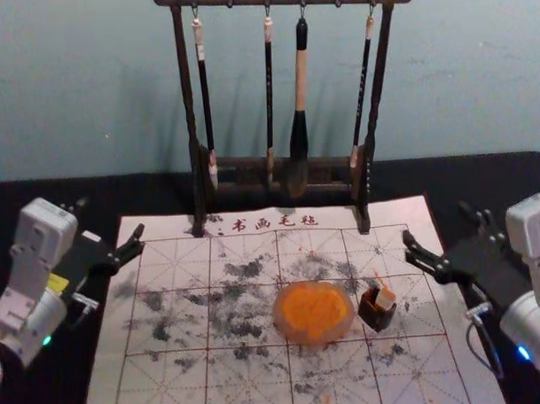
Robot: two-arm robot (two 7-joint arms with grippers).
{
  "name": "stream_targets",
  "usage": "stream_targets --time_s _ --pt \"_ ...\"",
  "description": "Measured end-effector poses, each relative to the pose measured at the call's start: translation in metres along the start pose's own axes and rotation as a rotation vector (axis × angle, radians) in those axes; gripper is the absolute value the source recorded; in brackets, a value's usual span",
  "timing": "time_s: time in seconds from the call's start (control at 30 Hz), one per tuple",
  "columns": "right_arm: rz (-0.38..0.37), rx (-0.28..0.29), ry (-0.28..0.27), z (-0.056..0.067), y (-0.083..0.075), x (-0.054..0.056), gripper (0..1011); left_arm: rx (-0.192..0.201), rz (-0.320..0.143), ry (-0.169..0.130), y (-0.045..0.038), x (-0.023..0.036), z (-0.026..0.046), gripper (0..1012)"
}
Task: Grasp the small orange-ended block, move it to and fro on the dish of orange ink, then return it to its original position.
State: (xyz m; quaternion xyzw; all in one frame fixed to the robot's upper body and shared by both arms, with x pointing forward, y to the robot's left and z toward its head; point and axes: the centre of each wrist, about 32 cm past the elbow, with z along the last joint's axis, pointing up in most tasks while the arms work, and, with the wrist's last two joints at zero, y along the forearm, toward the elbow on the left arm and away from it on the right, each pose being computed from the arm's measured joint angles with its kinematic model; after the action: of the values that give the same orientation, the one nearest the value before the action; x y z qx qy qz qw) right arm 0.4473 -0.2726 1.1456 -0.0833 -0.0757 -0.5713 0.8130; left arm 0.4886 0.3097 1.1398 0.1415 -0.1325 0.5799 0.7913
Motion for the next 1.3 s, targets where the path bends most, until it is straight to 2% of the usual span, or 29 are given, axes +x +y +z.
stream_targets --time_s 0.07,0.27,0.47,1.3 --pt "-0.048 -0.018 -0.006 -0.011 -0.003 -0.004 1002 0.000 0.000 0.000 0.0000 0.0000 0.0000 1001" --pt "-0.131 -0.068 -0.032 -0.033 -0.008 -0.013 1002 0.000 0.000 0.000 0.0000 0.0000 0.0000 1001" --pt "-0.164 -0.109 -0.025 -0.044 -0.008 -0.016 1002 0.000 0.000 0.000 0.0000 0.0000 0.0000 1001" --pt "-0.160 -0.104 -0.029 -0.043 -0.008 -0.016 1002 0.000 0.000 0.000 0.0000 0.0000 0.0000 1001"
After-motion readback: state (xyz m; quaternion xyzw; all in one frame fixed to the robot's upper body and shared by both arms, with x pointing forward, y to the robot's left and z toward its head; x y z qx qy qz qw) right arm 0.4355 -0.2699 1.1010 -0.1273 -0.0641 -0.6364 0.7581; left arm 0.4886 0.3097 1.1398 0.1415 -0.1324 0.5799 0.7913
